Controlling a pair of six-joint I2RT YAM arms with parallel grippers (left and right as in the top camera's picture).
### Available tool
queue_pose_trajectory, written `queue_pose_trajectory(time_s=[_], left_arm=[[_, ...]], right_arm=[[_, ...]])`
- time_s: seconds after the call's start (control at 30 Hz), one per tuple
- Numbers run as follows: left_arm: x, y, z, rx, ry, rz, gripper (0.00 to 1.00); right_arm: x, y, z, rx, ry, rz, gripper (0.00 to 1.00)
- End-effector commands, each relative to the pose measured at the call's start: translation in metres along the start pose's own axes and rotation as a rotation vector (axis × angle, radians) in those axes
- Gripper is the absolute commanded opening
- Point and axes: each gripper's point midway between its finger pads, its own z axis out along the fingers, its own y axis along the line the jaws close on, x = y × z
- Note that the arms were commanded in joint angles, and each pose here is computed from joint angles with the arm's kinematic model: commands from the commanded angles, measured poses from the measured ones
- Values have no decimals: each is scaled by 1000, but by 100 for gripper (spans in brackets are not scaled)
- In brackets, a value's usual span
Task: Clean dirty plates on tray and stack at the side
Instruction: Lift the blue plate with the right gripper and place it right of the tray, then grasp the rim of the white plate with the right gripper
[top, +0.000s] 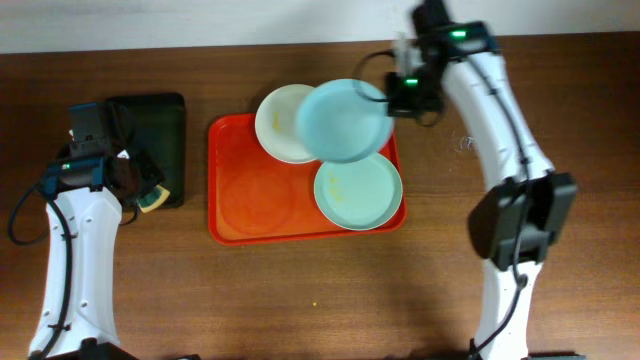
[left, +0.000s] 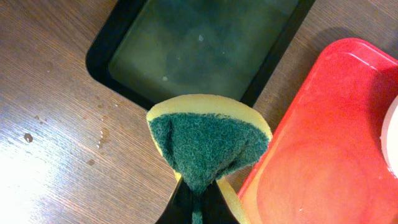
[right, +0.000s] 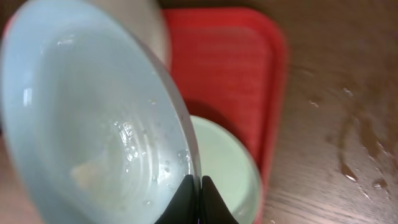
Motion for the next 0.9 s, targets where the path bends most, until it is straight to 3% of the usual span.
queue_pose_trajectory(time_s=[0.0, 0.13, 0.33, 0.43, 0.47, 0.5, 0.6, 0.67, 0.7, 0.73, 0.77, 0.8, 0.87], left_arm=[[-4, -1, -3, 11, -10, -15, 0], [-3, -1, -1, 9, -6, -15, 0], [1, -3, 11, 3, 31, -10, 0], [1, -3, 14, 0, 37, -9, 0], [1, -3, 14, 0, 37, -9, 0], [1, -3, 14, 0, 37, -9, 0], [1, -3, 14, 0, 37, -9, 0], [1, -3, 14, 0, 37, -9, 0], [2, -3, 14, 3, 38, -9, 0], [2, -5, 14, 10, 41, -9, 0], [2, -6, 14, 19, 41, -9, 0], [1, -7, 14, 20, 37, -10, 0], [1, -7, 14, 24, 39, -10, 0]], right_arm=[[3, -64, -9, -82, -8, 153, 4], [14, -163, 7, -53, -53, 334, 4], [11, -211, 6, -15, -136, 390, 4], [17, -238, 3, 124, -136, 413, 4], [19, -242, 3, 152, -133, 421, 10], [19, -243, 2, 158, -130, 422, 19], [18, -243, 2, 158, -135, 420, 19], [14, -239, -10, 159, -146, 416, 25], [11, -234, -20, 152, -154, 413, 23], [9, -228, -32, 145, -162, 408, 10], [5, -214, -45, 123, -170, 394, 7], [0, -197, -53, 90, -181, 370, 8], [-10, -151, -52, -27, -183, 301, 20]])
